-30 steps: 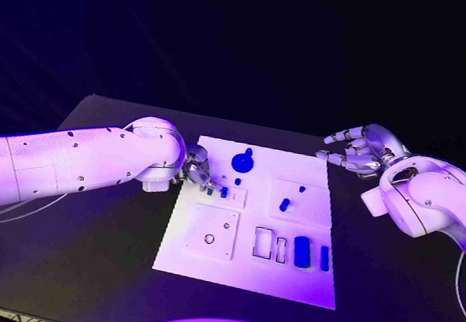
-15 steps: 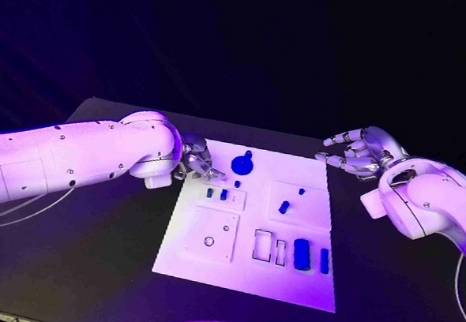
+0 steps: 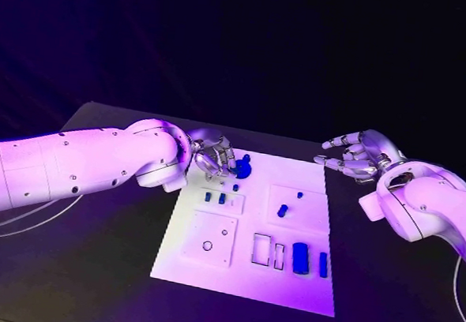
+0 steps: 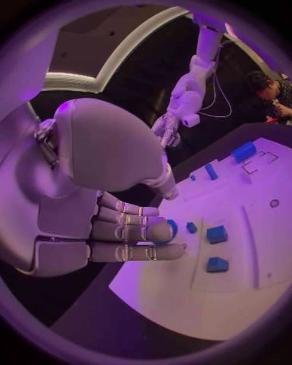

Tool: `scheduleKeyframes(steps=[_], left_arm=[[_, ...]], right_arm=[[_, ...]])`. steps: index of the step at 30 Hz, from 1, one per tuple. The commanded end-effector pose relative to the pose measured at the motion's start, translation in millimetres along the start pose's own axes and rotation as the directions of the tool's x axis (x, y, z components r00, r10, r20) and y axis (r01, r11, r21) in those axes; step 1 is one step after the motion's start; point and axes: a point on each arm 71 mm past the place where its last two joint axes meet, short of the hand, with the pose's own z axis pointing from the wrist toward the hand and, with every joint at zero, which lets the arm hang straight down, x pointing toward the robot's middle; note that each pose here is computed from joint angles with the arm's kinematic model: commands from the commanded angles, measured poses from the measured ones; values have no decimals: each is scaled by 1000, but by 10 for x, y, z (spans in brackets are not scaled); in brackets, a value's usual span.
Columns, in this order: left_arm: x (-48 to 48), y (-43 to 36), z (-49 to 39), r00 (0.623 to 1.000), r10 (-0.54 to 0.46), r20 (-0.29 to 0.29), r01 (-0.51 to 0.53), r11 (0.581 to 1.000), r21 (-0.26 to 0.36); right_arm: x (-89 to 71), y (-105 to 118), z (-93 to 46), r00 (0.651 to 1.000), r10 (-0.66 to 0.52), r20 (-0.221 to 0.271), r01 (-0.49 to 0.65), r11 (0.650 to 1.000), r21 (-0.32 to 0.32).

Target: Assemble the parts on the task board

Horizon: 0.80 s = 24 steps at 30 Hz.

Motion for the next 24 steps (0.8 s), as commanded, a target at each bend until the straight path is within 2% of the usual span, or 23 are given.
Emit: scheduleKeyframes(steps=[1, 5, 8, 16, 24], left_arm=[[2, -206, 14, 976, 161, 146, -194, 948, 251], [115, -238, 89, 949, 276, 153, -310, 906, 290], [170, -232, 141, 933, 331, 140, -358, 888, 288], [270, -206, 251, 894, 442, 74, -446, 859, 250], [326, -170, 313, 868, 497, 0, -487, 850, 200]], right_arm=[[1, 11, 1, 1000, -15, 9, 16, 999, -39], [-8, 17, 3, 1000, -16, 27, 18, 998, -63], [-17, 27, 5, 999, -15, 42, 18, 996, -82], [-29, 38, 9, 998, -14, 60, 20, 994, -106], [-29, 45, 9, 998, -13, 66, 20, 993, -112]])
